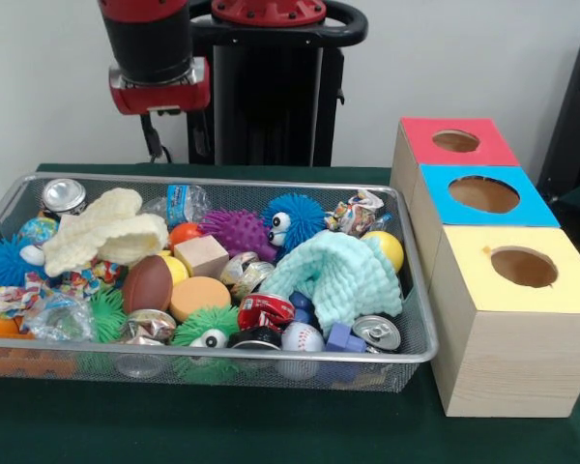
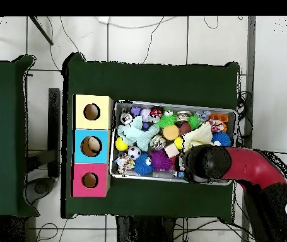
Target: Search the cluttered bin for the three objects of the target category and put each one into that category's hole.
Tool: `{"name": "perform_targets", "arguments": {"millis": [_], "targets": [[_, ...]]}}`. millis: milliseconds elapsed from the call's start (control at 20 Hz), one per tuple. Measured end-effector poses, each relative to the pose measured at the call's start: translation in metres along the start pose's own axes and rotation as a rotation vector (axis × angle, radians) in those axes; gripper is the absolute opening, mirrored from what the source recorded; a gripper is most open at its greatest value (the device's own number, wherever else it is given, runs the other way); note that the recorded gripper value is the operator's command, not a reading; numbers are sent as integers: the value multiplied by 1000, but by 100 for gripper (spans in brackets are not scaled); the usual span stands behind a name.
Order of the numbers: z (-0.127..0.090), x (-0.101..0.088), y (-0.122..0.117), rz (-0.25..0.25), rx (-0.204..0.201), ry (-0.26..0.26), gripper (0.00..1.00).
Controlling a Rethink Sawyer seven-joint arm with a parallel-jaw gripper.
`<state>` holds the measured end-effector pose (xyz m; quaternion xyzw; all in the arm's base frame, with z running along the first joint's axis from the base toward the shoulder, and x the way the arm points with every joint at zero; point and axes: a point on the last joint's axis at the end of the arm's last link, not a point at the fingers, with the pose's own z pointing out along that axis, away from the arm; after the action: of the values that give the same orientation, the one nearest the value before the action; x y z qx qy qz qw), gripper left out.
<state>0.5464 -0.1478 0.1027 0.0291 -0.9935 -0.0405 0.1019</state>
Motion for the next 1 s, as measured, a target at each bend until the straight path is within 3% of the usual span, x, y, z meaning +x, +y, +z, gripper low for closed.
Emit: {"name": "perform_targets", "arguments": {"millis": [150,400,600,1000], "targets": [[-22,-12,-3,-3,38,-43,100],[-29,-34,-11,4,51,-80,100],[-24,-50,-18,12,43,-96,100],[7,-92,-43,56,2,-127,100]]}}
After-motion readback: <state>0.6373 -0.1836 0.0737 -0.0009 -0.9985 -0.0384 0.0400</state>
